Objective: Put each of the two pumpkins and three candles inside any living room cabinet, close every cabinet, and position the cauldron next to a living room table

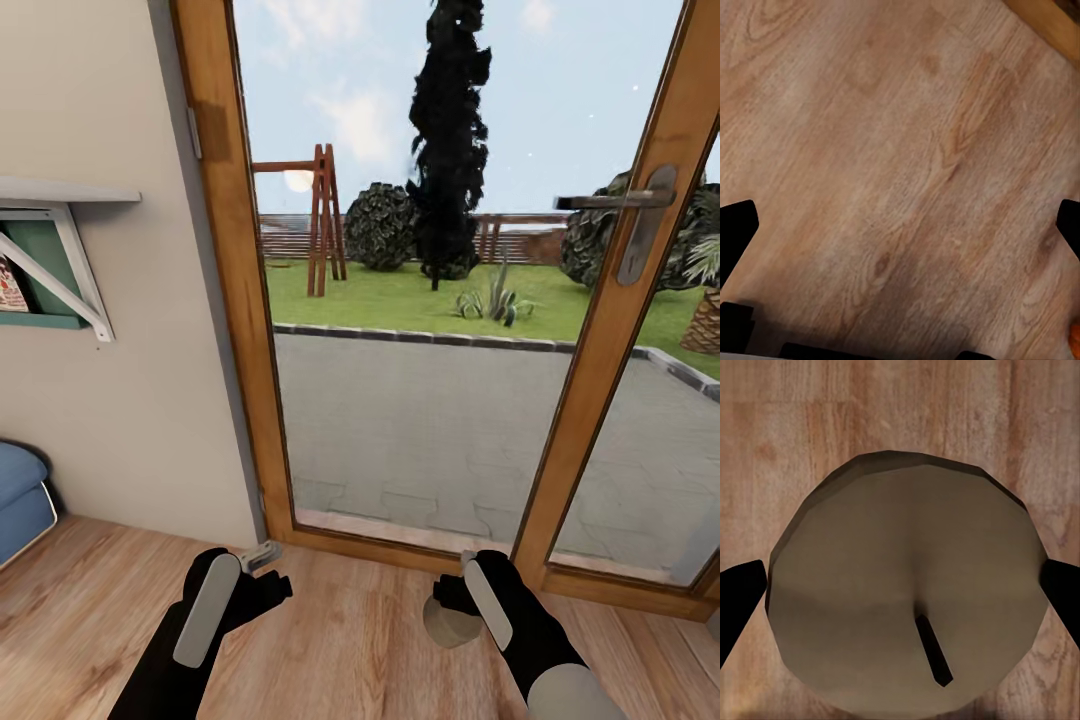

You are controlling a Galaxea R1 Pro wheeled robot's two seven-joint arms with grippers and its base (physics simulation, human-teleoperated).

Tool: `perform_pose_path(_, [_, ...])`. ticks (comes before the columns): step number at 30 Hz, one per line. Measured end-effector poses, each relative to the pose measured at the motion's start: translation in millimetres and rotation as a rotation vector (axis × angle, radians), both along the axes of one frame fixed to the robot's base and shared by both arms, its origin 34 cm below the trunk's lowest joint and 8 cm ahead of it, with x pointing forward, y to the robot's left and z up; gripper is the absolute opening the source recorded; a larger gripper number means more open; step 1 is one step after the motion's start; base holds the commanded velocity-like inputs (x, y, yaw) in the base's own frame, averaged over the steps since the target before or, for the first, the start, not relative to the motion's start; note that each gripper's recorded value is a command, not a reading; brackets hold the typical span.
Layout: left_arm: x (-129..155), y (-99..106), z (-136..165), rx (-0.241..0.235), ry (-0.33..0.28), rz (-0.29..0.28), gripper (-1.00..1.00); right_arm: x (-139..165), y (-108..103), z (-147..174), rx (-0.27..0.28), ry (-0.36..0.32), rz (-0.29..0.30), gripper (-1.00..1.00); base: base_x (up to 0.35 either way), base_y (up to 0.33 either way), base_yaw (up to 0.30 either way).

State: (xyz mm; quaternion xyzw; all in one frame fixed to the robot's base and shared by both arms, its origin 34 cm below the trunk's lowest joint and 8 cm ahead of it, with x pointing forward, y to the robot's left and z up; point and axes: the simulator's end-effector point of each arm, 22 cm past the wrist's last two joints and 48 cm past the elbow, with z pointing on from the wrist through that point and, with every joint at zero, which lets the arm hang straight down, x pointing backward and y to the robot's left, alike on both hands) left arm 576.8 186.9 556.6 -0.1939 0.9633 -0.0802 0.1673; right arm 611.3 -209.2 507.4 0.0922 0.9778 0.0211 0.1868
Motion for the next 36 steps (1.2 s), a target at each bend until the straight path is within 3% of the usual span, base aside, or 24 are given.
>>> perform_pose_path(36, [1.0, -1.5, 4.5, -0.003, -0.001, -0.002, 1.00, 0.0, 0.0, 3.5, 0.002, 0.003, -0.002, -1.00, -0.018, 0.000, 0.000])
